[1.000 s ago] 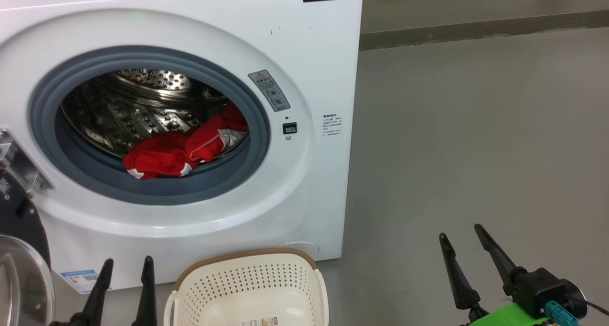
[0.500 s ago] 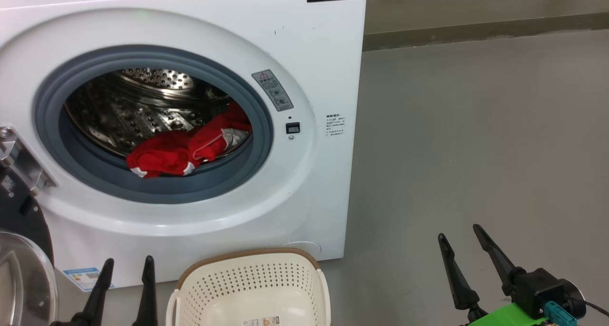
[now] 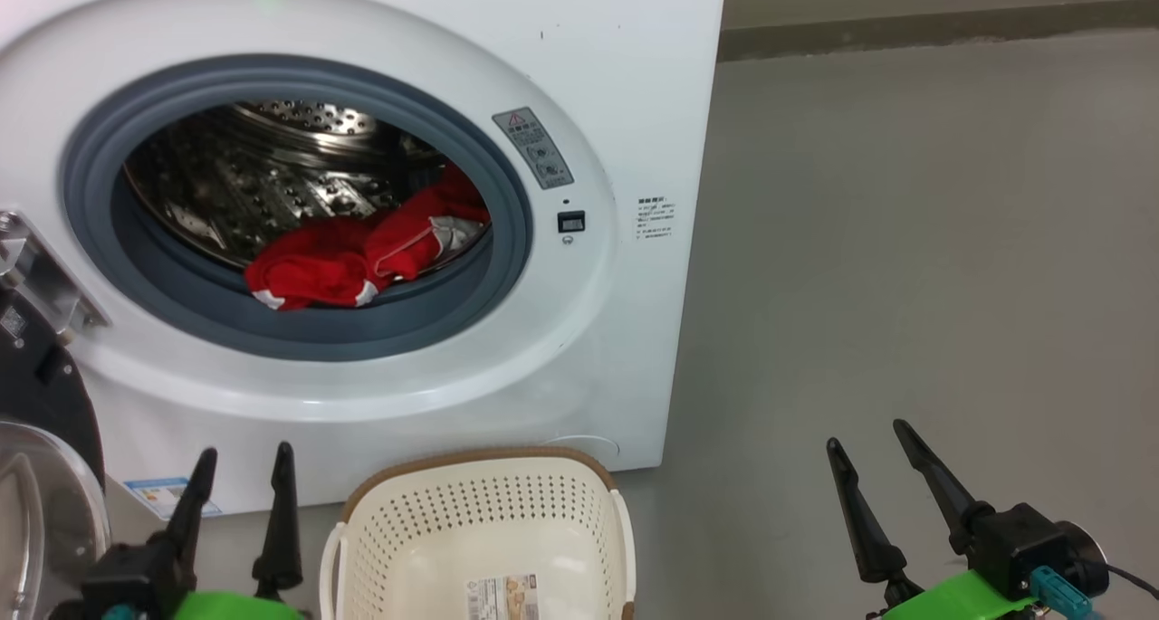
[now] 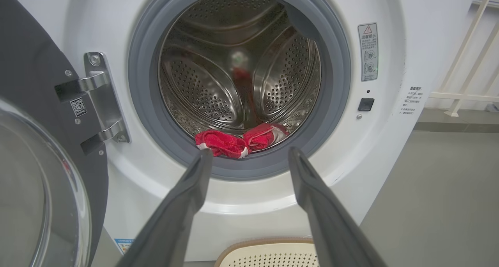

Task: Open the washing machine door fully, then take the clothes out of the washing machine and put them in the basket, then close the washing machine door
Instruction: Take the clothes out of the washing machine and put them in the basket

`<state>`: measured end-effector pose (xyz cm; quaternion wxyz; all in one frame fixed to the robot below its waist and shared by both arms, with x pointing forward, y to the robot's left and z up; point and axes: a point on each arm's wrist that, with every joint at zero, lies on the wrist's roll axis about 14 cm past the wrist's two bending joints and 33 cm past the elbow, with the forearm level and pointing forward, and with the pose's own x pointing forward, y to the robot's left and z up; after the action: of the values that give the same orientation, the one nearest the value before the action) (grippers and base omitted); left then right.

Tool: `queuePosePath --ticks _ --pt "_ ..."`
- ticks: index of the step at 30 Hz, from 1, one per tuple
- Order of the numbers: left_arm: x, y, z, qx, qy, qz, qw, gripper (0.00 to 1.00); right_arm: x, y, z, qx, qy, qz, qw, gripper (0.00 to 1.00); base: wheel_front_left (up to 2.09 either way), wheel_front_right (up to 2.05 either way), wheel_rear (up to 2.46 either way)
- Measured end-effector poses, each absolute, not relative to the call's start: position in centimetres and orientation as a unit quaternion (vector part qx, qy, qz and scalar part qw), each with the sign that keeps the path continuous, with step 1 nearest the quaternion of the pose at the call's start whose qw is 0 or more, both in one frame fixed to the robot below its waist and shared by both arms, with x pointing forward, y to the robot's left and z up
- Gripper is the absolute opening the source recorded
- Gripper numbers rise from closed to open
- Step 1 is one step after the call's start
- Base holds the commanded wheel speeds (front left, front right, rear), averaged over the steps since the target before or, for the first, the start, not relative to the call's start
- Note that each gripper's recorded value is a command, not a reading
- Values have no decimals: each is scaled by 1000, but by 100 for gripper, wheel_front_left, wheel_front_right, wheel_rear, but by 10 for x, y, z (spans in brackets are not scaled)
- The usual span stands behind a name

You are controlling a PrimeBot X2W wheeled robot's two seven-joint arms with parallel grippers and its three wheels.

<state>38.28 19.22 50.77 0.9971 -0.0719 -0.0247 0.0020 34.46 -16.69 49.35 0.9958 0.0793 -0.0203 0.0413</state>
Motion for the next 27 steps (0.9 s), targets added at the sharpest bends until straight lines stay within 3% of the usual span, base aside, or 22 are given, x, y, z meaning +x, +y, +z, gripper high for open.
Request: queuePosePath --ticks 27 --pt "547 184 505 -21 -23 -20 999 100 427 -159 460 79 17 55 995 100 0 0 0"
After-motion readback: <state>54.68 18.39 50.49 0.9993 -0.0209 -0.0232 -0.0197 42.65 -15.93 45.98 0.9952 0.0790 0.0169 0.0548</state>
